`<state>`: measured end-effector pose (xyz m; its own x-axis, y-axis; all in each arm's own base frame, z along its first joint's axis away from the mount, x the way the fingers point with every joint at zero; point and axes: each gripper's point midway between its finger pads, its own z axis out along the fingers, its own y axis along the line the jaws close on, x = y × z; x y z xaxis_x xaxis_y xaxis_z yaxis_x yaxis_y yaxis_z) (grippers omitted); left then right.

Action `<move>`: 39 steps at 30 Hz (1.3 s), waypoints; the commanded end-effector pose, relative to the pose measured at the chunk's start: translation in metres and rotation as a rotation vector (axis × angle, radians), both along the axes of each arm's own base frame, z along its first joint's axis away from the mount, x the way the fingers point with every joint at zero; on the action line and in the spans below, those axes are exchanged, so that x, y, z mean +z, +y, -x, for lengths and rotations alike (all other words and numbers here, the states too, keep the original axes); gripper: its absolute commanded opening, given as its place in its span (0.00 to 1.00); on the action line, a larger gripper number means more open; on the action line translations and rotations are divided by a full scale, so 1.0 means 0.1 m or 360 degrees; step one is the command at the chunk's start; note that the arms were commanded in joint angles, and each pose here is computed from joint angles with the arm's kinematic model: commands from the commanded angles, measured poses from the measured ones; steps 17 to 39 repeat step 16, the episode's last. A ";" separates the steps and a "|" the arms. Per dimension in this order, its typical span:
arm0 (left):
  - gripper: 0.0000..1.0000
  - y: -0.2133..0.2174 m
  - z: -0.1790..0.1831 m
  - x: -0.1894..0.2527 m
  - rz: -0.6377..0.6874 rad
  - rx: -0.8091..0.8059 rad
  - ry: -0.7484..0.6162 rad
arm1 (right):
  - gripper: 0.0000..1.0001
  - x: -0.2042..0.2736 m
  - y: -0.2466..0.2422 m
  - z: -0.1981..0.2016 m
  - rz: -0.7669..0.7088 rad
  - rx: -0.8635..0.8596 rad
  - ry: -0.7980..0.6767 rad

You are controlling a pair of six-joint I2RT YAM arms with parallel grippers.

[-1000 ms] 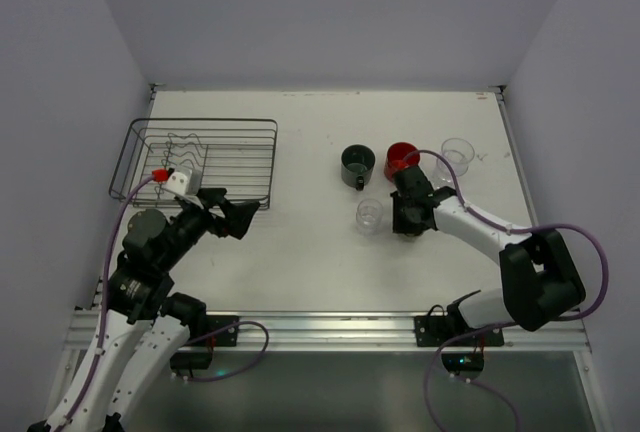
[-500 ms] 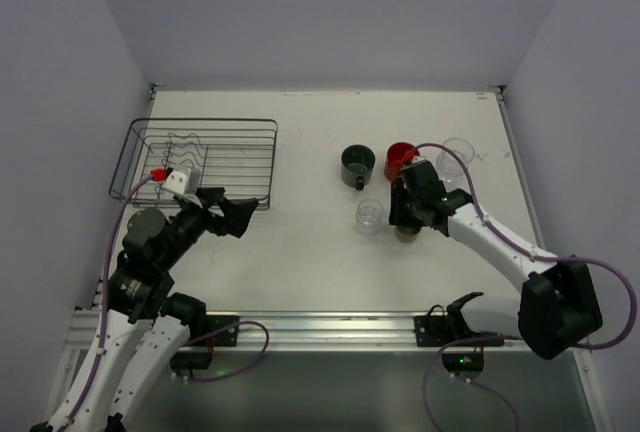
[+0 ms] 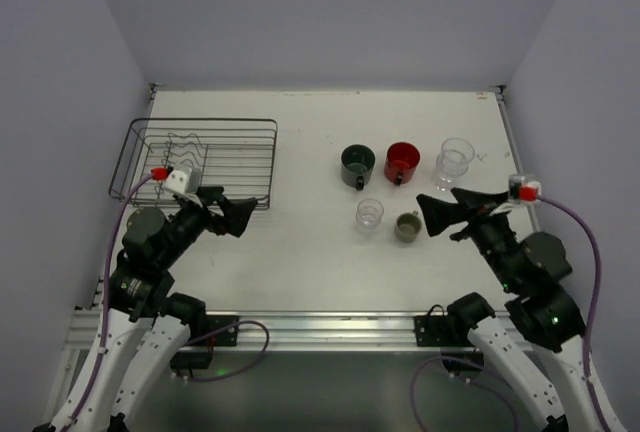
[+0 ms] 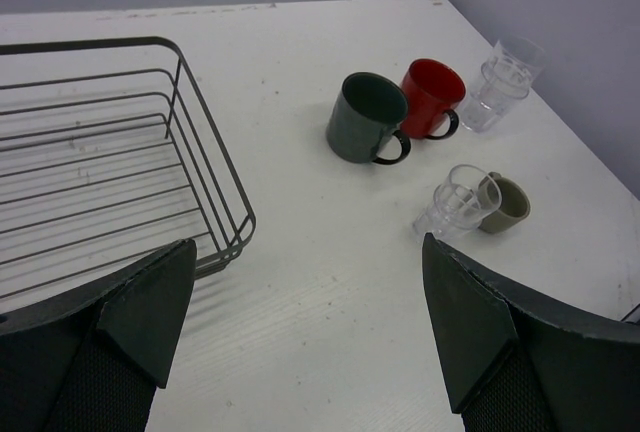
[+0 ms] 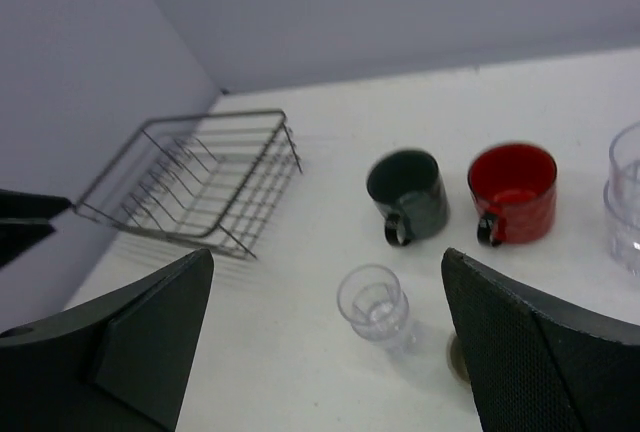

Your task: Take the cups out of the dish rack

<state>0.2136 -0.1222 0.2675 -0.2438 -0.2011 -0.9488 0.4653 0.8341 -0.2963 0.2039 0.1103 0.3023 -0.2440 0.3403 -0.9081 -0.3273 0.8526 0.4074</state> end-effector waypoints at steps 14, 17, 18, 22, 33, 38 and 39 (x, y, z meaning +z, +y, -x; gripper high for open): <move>1.00 0.27 0.21 0.90 0.0116 0.0176 -0.0343 | 0.99 0.47 -0.32 0.55 -0.0299 -0.0038 -0.0562; 1.00 0.27 0.17 0.81 0.0110 0.0196 -0.0285 | 0.99 0.44 -0.27 0.53 -0.0291 -0.0013 -0.0536; 1.00 0.27 0.17 0.81 0.0110 0.0196 -0.0285 | 0.99 0.44 -0.27 0.53 -0.0291 -0.0013 -0.0536; 1.00 0.27 0.17 0.81 0.0110 0.0196 -0.0285 | 0.99 0.44 -0.27 0.53 -0.0291 -0.0013 -0.0536; 1.00 0.27 0.17 0.81 0.0110 0.0196 -0.0285 | 0.99 0.44 -0.27 0.53 -0.0291 -0.0013 -0.0536; 1.00 0.27 0.17 0.81 0.0110 0.0196 -0.0285 | 0.99 0.44 -0.27 0.53 -0.0291 -0.0013 -0.0536; 1.00 0.27 0.17 0.81 0.0110 0.0196 -0.0285 | 0.99 0.44 -0.27 0.53 -0.0291 -0.0013 -0.0536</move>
